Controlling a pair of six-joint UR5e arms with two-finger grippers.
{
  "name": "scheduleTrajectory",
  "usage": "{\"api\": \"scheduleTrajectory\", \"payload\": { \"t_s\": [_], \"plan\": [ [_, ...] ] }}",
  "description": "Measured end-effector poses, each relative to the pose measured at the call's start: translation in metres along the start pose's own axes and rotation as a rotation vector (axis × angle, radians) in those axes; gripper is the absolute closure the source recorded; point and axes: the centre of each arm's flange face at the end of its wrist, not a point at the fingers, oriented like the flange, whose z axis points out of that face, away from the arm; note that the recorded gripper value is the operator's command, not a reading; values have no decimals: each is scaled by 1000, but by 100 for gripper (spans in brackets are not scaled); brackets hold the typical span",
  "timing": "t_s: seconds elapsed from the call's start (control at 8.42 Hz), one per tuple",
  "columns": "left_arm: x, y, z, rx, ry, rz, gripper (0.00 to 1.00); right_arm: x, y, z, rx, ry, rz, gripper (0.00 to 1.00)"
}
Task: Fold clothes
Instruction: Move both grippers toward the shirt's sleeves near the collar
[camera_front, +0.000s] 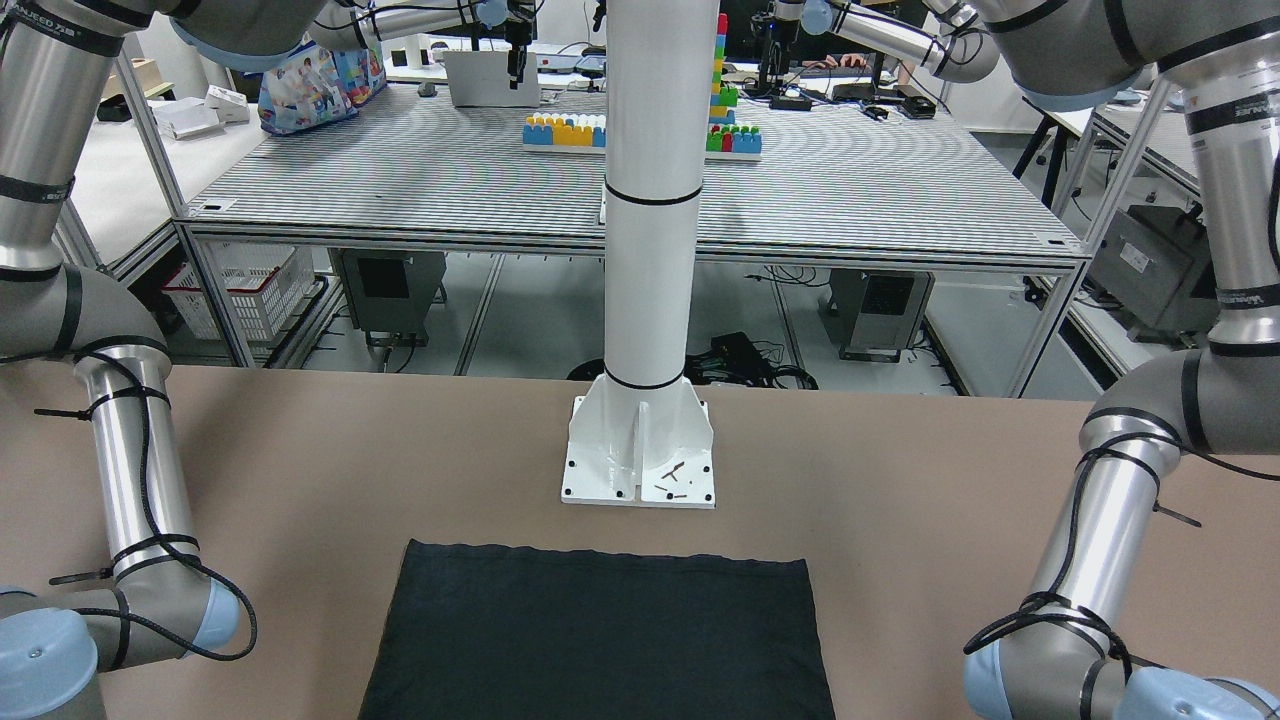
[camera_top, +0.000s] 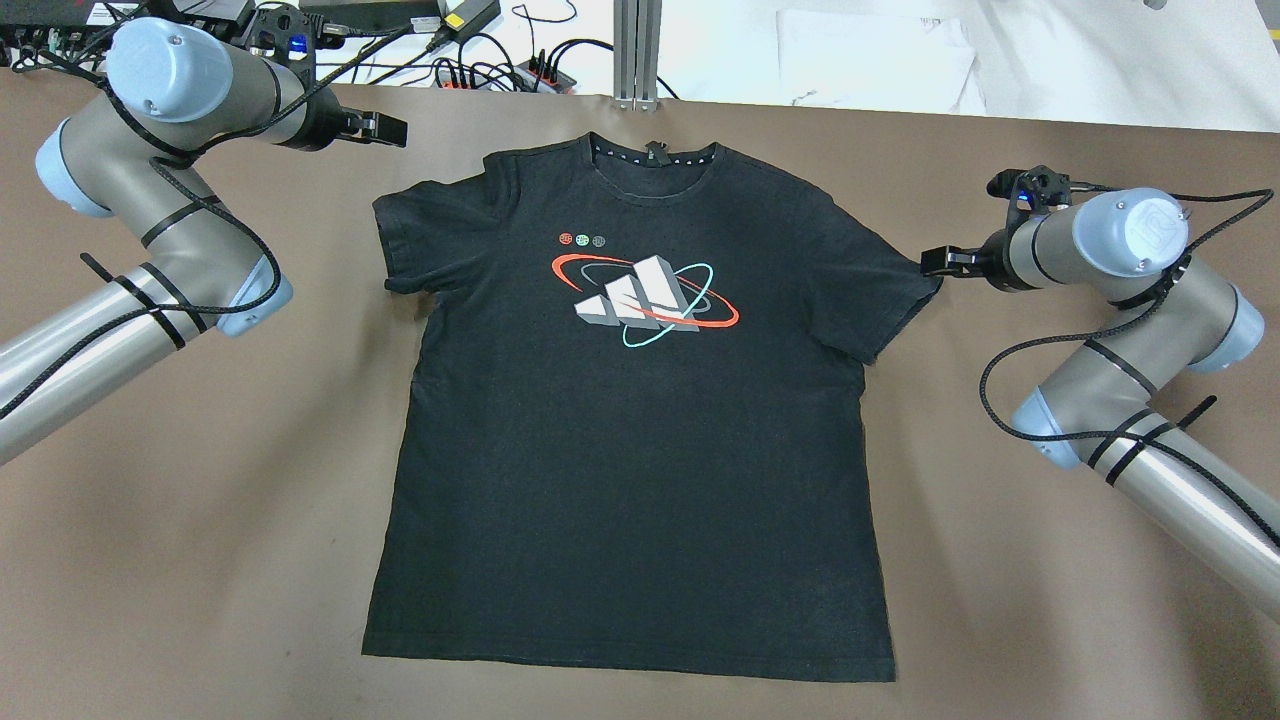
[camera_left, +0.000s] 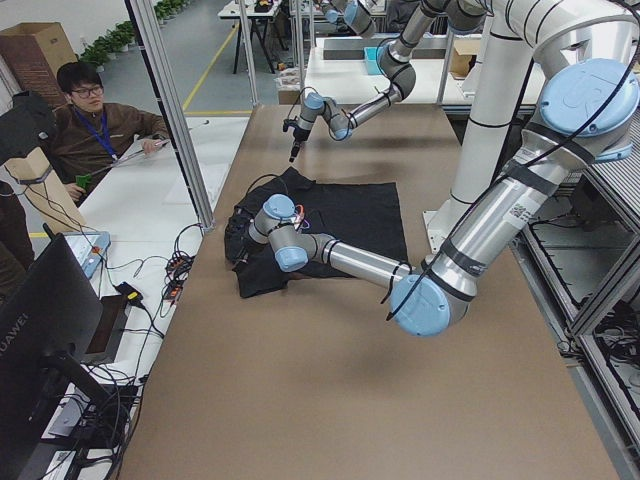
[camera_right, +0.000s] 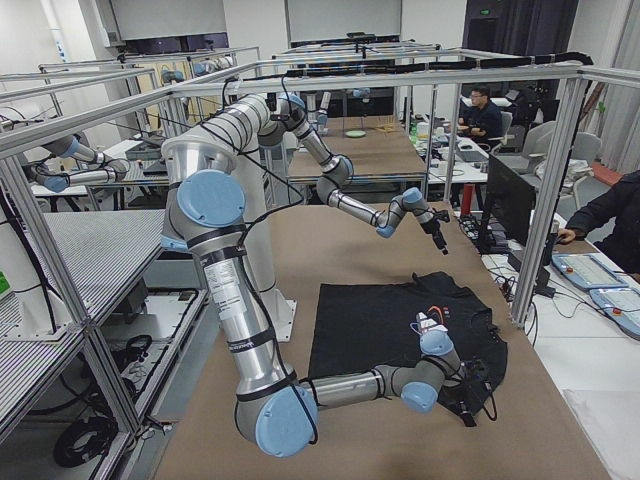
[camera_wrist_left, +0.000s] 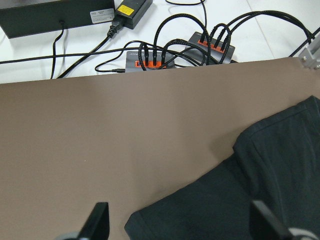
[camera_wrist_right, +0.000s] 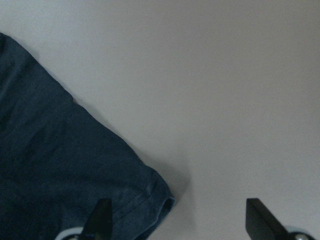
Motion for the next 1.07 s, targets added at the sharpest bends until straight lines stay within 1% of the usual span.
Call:
{"api": "scheduleTrajectory", "payload": {
  "t_s": [0.24,0.36,0.48,0.59,0.83,0.95,1.07],
  "plan": [
    [-1,1,0,-1,-1,0,0,-14,7,16,14,10,4,6],
    [-1,1,0,-1,-1,-1,0,-19,8,25,19,10,5,8],
    [-1,0,0,-1,-1,-1,0,-22,9,30,22,10,5,19],
    [0,0,0,0,-1,0,0,-22,10,35,20,15,6,34],
    [0,0,0,0,0,1,0,-22,14,41,14,20,6,75],
    [1,-1,0,0,1,1,0,-23,14,40,14,18,6,90],
    [2,-1,0,1,1,2,0,-24,13,39,16,15,6,97]
  ]
}}
